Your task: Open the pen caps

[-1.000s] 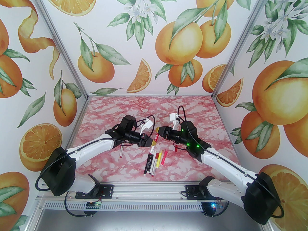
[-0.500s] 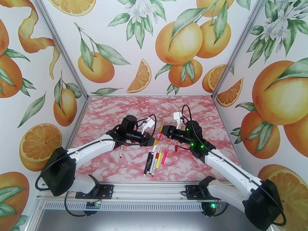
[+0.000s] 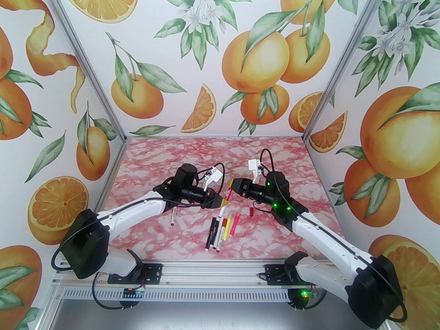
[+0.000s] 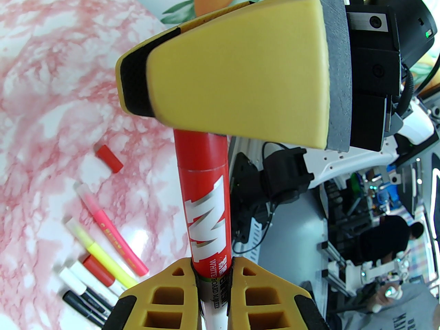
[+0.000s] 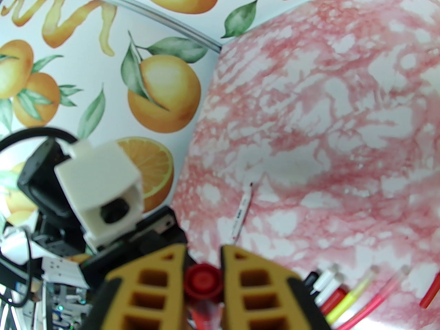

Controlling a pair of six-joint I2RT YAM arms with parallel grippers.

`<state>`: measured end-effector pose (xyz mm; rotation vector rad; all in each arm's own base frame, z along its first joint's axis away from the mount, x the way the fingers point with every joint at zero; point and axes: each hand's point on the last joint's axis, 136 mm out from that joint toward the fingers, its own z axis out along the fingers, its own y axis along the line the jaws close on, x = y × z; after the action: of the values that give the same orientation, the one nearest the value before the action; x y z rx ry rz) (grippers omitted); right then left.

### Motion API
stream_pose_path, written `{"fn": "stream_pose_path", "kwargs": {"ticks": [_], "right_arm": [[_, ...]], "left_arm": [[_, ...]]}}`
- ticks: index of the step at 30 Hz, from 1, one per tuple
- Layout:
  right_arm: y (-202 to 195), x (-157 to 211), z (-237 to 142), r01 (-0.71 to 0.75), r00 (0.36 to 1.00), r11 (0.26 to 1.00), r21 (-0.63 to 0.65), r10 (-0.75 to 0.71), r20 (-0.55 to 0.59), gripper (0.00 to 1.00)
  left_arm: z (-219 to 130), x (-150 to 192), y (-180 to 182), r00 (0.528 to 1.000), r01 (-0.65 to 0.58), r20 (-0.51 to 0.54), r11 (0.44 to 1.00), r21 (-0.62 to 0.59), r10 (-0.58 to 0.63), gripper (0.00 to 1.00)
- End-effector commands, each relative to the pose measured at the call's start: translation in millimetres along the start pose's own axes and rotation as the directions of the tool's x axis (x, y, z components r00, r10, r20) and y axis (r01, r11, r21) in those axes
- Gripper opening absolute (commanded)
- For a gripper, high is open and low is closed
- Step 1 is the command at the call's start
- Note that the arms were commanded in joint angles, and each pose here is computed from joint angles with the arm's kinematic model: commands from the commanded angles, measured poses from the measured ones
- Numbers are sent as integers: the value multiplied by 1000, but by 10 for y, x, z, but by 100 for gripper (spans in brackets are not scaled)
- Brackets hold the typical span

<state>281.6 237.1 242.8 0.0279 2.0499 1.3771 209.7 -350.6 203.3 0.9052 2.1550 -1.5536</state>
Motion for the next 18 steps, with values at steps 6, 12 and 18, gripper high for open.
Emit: {"fn": "stream_pose_path", "kwargs": {"ticks": [6,12,18], "right_arm": [[375,-463,-95,95,980,991,-89,-78,182,9],[345,-460,-129,99,978,993,-65,-86,189,8],[357,-474,-145,105,977,993,-59,-92,193,8]], "left_arm": [[80,-175,-206,999,26,-32,997,73,-23,0],[83,-219,-196,999,17,-45,998,65,-14,3],[72,-178,-165,999,24,-49,998,57,-22,16]]}}
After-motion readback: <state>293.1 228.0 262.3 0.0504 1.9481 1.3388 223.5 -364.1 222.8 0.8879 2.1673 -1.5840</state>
